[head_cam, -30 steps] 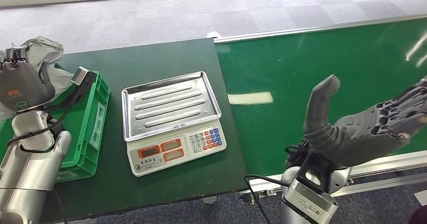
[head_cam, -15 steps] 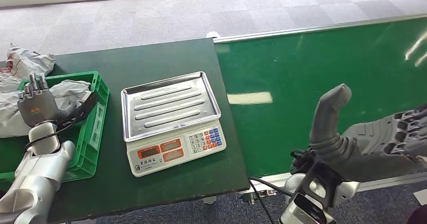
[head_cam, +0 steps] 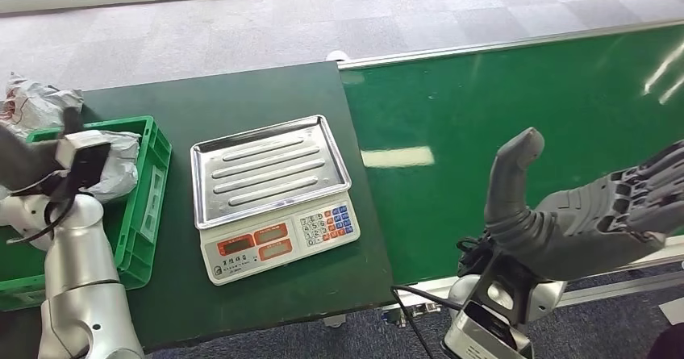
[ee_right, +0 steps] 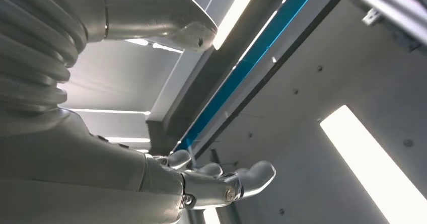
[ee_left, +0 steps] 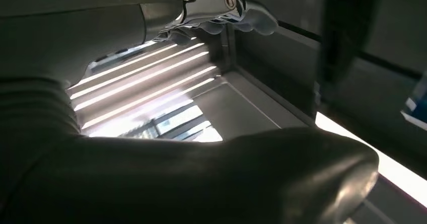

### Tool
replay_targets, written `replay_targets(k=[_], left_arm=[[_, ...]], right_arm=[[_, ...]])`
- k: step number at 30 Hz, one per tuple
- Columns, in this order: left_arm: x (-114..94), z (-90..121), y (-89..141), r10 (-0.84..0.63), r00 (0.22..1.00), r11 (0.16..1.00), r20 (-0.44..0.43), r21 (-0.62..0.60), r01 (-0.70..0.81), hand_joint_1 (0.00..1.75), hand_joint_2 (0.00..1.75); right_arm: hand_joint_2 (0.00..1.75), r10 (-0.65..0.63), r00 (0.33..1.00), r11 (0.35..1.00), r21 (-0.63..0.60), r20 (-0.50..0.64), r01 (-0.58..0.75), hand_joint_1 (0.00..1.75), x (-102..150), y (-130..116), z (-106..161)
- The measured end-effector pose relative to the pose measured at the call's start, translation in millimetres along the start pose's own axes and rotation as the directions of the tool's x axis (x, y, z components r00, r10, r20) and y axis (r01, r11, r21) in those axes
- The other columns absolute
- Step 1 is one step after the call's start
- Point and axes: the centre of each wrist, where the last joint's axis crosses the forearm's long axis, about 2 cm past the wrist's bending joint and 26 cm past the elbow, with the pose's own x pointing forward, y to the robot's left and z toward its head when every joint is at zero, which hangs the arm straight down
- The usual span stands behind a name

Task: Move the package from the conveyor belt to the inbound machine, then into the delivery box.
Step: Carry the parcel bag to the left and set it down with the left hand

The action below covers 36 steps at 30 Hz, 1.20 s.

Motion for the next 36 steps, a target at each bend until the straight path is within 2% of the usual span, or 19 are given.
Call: replay_targets(k=[2,4,5,8,9,10,12,14,19,27,30,31,32,33,35,36], left_arm=[[19.1,3.2,8.2,0.196,0.977,0.97,-0.086,0.163,-0.18,0.0,0.87],[41.2,5.7,9.6,0.346,0.934,0.925,-0.093,0.203,-0.322,0.0,1.75],[48.0,6.2,9.1,0.383,0.92,0.911,-0.086,0.2,-0.36,0.0,1.75],[51.7,6.7,8.7,0.399,0.913,0.905,-0.081,0.195,-0.378,0.0,1.75],[60.4,6.5,8.2,0.436,0.897,0.89,-0.065,0.179,-0.419,0.0,1.75],[72.4,7.1,7.9,0.487,0.872,0.866,-0.046,0.155,-0.475,0.0,1.75],[120.7,16.5,9.6,0.634,0.773,0.773,0.026,0.018,-0.635,0.0,1.75],[154.3,28.0,14.6,0.711,0.7,0.703,0.062,-0.087,-0.706,0.0,1.75],[170.8,33.8,19.0,0.746,0.662,0.666,0.074,-0.115,-0.737,0.0,1.75],[178.7,35.6,21.4,0.759,0.645,0.651,0.086,-0.126,-0.749,0.0,1.75],[183.5,43.4,16.6,0.779,0.623,0.624,0.063,-0.171,-0.763,0.0,1.75],[185.7,49.4,13.7,0.808,0.589,0.583,0.033,-0.199,-0.788,0.0,1.75],[188.5,57.0,10.8,0.854,0.521,0.503,-0.018,-0.23,-0.833,0.0,1.75],[192.1,65.1,8.4,0.91,0.405,0.372,-0.088,-0.259,-0.892,0.0,1.75],[201.6,80.1,7.2,0.971,0.08,0.009,-0.227,-0.296,-0.955,0.0,1.75],[207.2,86.1,8.1,0.959,-0.076,-0.166,-0.274,-0.321,-0.932,0.0,1.75]], right_arm=[[1.75,-0.005,1.0,1.0,0.002,-0.009,0.005,0.0,-1.4,0.8,2.1],[1.75,-0.008,1.0,1.0,0.004,-0.015,0.008,0.0,-2.8,1.4,3.9],[1.75,-0.009,1.0,1.0,0.004,-0.017,0.009,0.0,-3.1,1.5,4.3],[1.75,-0.009,1.0,1.0,0.004,-0.018,0.009,0.0,-3.2,1.6,4.5],[1.75,-0.016,1.0,1.0,0.0,-0.025,0.016,0.0,-3.6,2.0,5.2],[1.75,-0.027,0.999,1.0,-0.005,-0.037,0.027,0.0,-4.1,2.6,6.3],[1.75,-0.06,0.994,0.998,-0.031,-0.09,0.058,0.0,-7.6,2.7,10.3],[1.75,-0.074,0.989,0.996,-0.049,-0.126,0.069,0.0,-10.9,1.3,13.1],[1.75,-0.068,0.989,0.997,-0.047,-0.132,0.062,0.0,-12.7,0.4,14.5],[1.75,-0.055,0.988,0.998,-0.044,-0.141,0.05,0.0,-15.3,-1.4,16.2],[1.75,-0.055,0.984,0.997,-0.054,-0.17,0.047,0.0,-18.3,-3.6,18.0],[1.75,-0.059,0.981,0.997,-0.061,-0.182,0.048,0.0,-19.7,-4.7,19.2],[1.75,-0.061,0.98,0.997,-0.067,-0.191,0.049,0.0,-20.7,-5.6,20.4],[1.75,-0.059,0.979,0.997,-0.067,-0.194,0.047,0.0,-21.4,-6.7,21.7],[1.75,-0.045,0.98,0.998,-0.058,-0.192,0.034,0.0,-22.5,-9.2,24.1],[1.75,-0.036,0.981,0.998,-0.054,-0.193,0.026,0.0,-23.5,-10.7,25.3]])
